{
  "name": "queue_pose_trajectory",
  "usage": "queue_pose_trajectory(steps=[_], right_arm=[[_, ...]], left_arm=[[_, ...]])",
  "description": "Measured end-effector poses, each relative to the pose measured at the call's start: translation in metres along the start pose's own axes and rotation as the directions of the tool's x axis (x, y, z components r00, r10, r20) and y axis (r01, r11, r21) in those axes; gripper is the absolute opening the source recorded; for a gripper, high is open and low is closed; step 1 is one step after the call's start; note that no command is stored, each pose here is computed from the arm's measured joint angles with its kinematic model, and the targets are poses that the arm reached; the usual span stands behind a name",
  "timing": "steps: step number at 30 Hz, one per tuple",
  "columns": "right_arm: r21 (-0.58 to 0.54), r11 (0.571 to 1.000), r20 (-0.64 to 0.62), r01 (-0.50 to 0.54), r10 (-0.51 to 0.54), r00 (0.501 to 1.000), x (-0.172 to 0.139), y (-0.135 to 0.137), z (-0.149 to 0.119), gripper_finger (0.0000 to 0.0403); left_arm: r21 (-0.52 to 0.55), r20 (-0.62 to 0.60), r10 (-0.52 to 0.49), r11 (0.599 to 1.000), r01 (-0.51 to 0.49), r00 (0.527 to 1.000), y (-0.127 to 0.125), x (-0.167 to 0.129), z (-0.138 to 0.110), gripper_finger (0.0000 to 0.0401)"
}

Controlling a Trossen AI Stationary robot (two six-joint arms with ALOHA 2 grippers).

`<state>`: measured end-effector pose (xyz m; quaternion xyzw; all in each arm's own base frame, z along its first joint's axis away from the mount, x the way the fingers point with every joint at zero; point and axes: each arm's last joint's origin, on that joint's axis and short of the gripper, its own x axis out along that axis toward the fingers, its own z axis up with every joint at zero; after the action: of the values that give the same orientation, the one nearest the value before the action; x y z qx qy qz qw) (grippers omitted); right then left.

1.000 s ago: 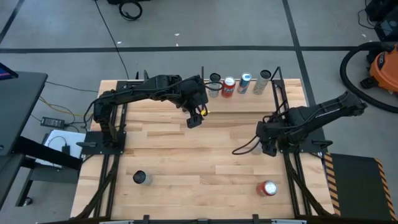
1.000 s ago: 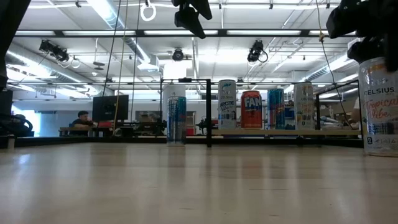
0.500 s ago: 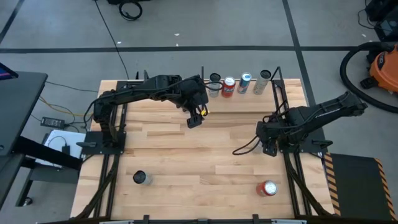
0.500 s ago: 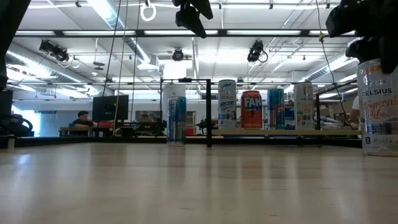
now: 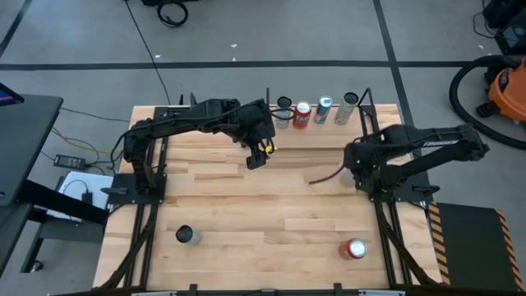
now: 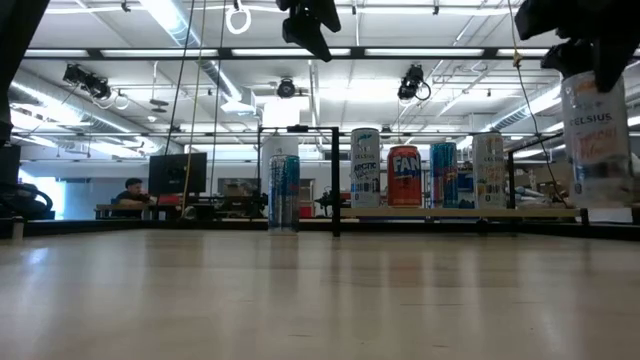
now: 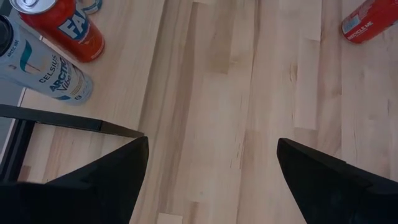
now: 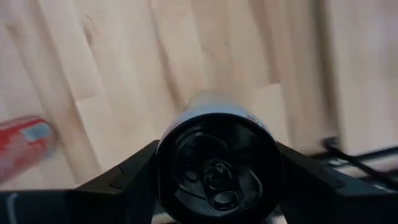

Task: Place canned beverage on shelf
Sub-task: Put the white yellow soda can on the shelf aligned with the other white yellow soda can

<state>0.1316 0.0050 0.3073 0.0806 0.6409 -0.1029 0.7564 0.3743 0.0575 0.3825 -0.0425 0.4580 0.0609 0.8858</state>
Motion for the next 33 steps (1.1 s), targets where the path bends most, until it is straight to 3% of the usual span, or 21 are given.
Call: queue_pose_trajectory(steps=[7,11,15,26,33], right_arm=[[-0.130,0.991,0.052,0.030,-0.023,0.998,-0.021,-0.022,0.006,0.0263],[-0.174,0.979,0.042,0.109,-0.103,0.994,-0.023,-0.038,0.006,0.0263],[-0.170,0.974,0.017,0.147,-0.146,0.989,-0.021,-0.052,0.009,0.0263],[-0.147,0.980,-0.117,0.134,-0.152,0.981,-0.001,-0.096,0.027,0.0263],[-0.114,0.979,-0.032,0.171,-0.176,0.984,-0.016,-0.123,0.034,0.0263]], left_arm=[[0.000,-0.032,0.000,1.000,0.000,0.999,0.000,0.000,-0.003,0.0357],[0.002,-0.042,0.000,1.000,0.000,0.999,0.000,0.000,-0.004,0.0357],[0.003,-0.044,0.000,1.000,0.000,0.999,0.000,0.000,-0.004,0.0357],[0.016,-0.054,0.000,1.000,0.001,0.999,0.000,0.000,-0.005,0.0357],[0.017,-0.061,0.000,1.000,0.001,0.998,0.000,0.000,-0.006,0.0357]])
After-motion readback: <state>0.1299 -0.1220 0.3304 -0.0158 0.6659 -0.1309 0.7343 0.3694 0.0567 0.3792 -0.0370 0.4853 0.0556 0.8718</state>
